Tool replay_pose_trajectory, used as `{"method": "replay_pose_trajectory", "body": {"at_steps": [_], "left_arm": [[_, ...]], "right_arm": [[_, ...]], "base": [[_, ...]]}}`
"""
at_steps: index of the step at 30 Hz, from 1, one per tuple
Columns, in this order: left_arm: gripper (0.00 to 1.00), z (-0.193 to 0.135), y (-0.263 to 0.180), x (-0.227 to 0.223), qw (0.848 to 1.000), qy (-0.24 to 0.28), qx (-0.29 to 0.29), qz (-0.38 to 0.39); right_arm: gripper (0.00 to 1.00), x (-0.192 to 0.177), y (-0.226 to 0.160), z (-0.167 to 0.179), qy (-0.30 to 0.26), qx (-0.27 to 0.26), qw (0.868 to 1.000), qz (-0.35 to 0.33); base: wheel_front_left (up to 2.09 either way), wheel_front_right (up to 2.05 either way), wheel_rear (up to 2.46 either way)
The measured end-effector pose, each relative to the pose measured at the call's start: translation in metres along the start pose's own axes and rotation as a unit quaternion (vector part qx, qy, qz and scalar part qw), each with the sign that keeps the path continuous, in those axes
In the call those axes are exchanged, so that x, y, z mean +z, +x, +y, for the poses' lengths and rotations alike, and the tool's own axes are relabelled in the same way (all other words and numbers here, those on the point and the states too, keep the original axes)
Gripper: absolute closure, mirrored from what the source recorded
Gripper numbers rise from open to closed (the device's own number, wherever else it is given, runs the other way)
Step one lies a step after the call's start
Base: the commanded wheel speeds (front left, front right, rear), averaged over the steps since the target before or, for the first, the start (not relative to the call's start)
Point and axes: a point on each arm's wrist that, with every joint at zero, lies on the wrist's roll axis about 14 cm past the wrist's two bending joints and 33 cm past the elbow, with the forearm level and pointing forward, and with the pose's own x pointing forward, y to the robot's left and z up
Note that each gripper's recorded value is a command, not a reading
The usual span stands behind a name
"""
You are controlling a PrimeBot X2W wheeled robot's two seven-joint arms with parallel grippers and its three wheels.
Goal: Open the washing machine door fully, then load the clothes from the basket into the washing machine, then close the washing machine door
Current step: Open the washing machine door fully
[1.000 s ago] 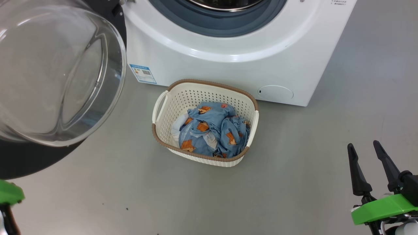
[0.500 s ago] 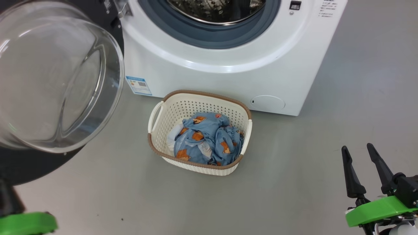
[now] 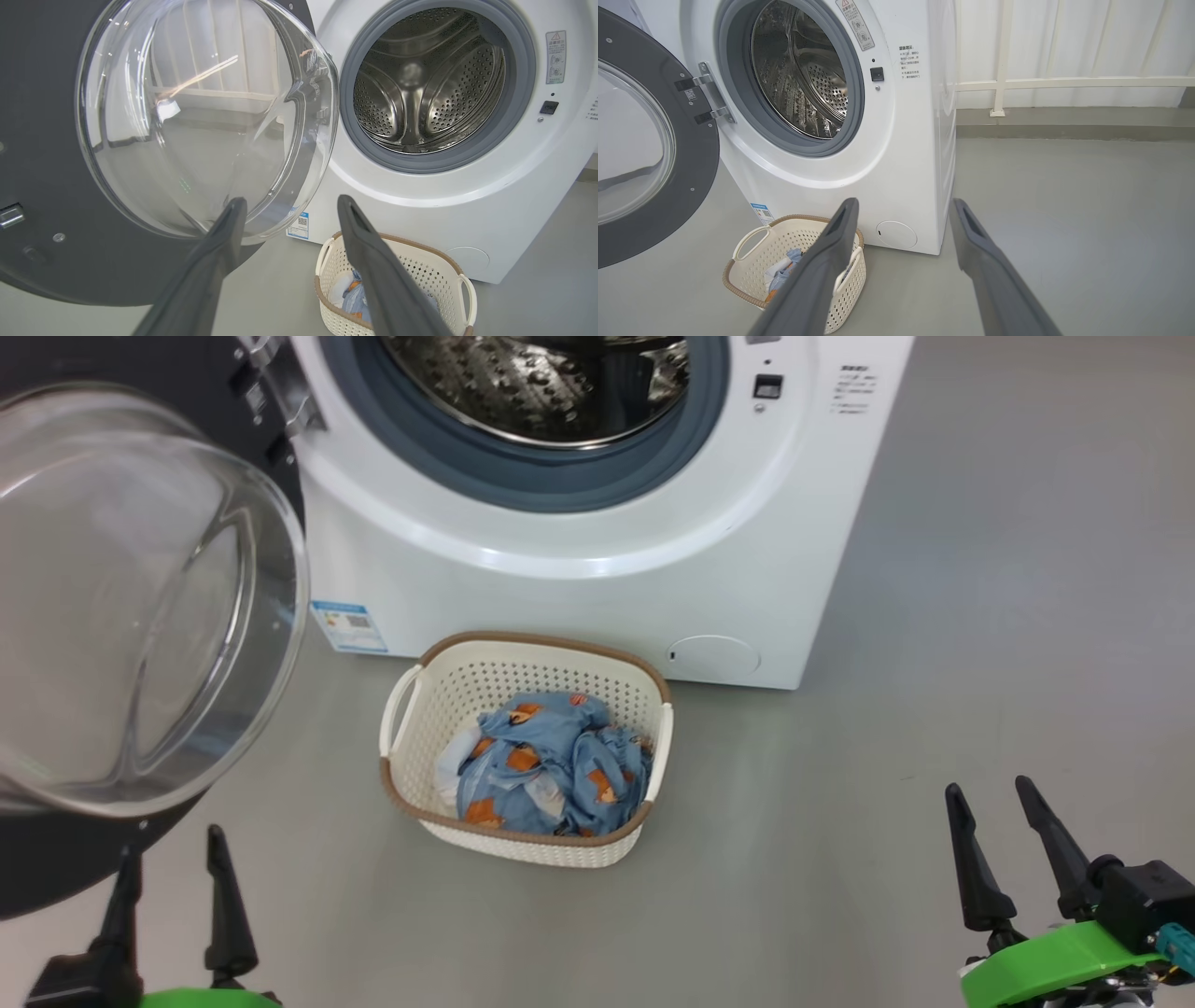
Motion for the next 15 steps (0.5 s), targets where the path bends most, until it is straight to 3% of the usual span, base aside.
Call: {"method": "replay_pose_trajectory", "body": {"at_steps": [15], "left_arm": [[0.0,-0.079,-0.001,-0.01,0.992,-0.002,-0.127,0.013]], "right_arm": [[0.0,0.02,-0.035,-0.025,-0.005,-0.053,0.998,-0.023]], "base": [[0.0,0.0,0.0]]}}
